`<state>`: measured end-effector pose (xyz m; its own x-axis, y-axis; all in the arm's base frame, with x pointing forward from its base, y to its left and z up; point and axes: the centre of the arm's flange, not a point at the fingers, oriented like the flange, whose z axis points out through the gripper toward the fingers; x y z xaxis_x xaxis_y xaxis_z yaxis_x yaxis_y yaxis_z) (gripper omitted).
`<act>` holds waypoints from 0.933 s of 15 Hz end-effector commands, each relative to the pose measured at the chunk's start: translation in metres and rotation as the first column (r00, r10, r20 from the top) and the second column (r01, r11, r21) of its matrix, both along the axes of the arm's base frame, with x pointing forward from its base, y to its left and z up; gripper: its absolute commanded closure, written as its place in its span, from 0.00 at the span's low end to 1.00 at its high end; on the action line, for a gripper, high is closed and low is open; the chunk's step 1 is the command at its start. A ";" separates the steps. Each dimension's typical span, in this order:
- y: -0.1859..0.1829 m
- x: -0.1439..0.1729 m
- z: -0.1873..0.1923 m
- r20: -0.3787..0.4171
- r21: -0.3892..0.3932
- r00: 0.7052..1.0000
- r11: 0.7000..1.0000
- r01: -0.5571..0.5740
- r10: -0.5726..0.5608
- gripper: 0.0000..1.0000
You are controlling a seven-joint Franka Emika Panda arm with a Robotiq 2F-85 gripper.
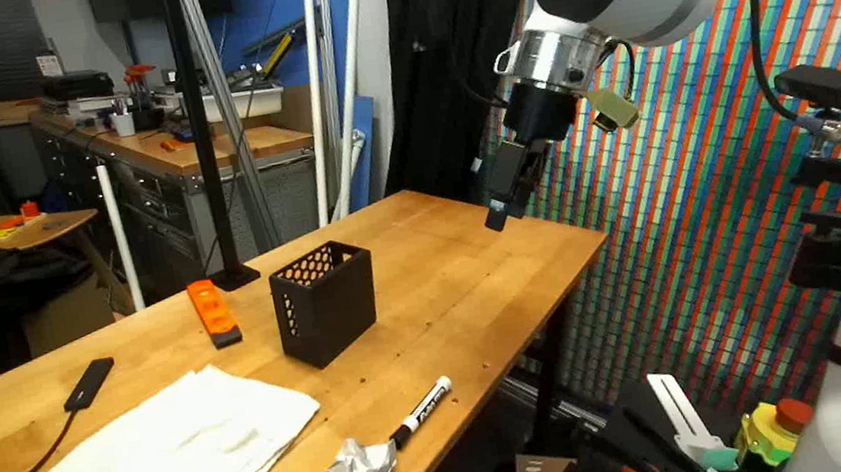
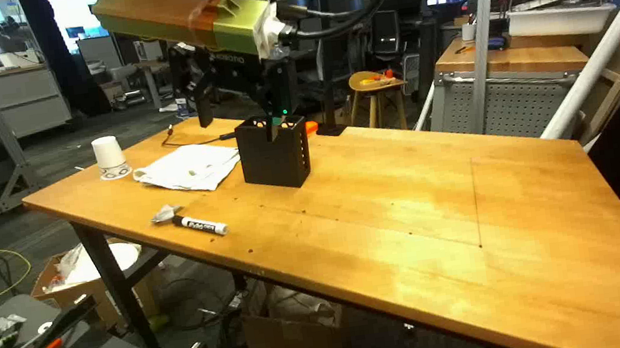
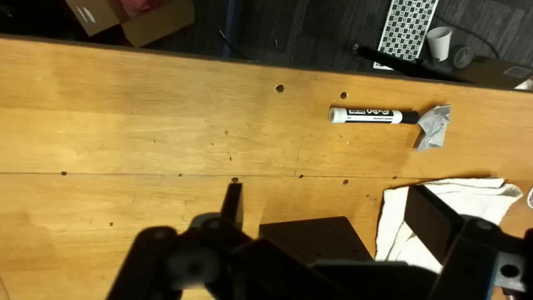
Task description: Put the cloth in the black box
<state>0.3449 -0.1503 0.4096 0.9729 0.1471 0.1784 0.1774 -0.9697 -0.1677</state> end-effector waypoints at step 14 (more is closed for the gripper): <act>0.213 0.068 0.028 0.078 -0.204 0.897 0.888 -0.412 0.434 0.00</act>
<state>0.3878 0.0229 0.4301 0.8364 0.5143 0.1897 0.5228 -0.8524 0.0058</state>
